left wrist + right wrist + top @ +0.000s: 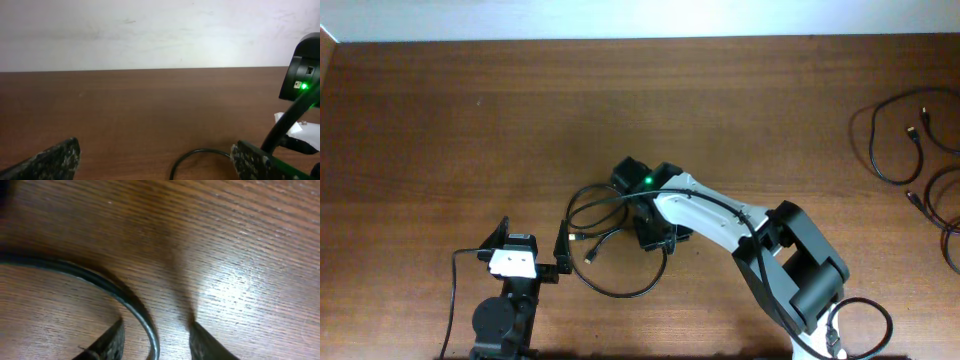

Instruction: Untangle cables

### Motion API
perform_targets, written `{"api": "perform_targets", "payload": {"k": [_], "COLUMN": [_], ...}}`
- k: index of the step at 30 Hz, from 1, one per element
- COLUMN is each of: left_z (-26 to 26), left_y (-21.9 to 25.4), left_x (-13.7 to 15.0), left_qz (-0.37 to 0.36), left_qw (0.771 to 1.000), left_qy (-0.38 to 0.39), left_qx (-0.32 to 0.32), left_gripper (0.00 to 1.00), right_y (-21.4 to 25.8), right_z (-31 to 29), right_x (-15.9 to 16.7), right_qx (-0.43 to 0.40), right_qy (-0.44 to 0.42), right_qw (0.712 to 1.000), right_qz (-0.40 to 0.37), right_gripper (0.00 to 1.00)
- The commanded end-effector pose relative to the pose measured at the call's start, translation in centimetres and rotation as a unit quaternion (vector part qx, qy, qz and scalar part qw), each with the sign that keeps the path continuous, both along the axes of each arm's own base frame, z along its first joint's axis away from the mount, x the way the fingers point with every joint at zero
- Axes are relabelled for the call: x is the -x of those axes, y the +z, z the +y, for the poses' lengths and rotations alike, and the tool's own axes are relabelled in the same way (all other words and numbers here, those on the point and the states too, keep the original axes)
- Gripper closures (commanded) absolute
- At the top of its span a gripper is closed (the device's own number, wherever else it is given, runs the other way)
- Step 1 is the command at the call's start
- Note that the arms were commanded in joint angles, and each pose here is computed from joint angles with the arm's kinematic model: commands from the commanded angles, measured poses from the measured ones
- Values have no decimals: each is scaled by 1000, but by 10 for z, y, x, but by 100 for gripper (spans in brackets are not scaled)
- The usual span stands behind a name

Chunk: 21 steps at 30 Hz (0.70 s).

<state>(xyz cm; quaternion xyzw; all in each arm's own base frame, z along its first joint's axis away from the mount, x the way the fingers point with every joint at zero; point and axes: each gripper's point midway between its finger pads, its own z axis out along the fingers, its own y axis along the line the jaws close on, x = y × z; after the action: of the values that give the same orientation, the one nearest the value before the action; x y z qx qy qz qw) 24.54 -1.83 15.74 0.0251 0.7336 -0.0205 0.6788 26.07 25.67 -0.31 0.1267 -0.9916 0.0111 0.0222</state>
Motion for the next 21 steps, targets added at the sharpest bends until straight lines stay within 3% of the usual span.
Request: {"api": "perform_targets", "payload": {"k": [1,12,14,21], "left_z": [1,1,1,1], "left_y": [-1,-1,-1,-1], "left_x": [0,0,0,0], "left_qz": [1,1,1,1], "left_qw": [1000,1000,1000,1000], "left_qy": [1,1,0,1], "left_qx": [-7,-7,-7,-7], "left_gripper": [1,1,1,1], "right_y": [-15,-14,-14,-14], "right_z": [-10,-14,-15,-35], "right_x": [6,2,1,-21], "right_qx": [34,43,45,59], "right_qy": [-11,-12,-11,-40], "right_qw": [999,999,999,997], "right_qz": [-2,-11,-13,-32], "right_gripper": [65,88,96,96]}}
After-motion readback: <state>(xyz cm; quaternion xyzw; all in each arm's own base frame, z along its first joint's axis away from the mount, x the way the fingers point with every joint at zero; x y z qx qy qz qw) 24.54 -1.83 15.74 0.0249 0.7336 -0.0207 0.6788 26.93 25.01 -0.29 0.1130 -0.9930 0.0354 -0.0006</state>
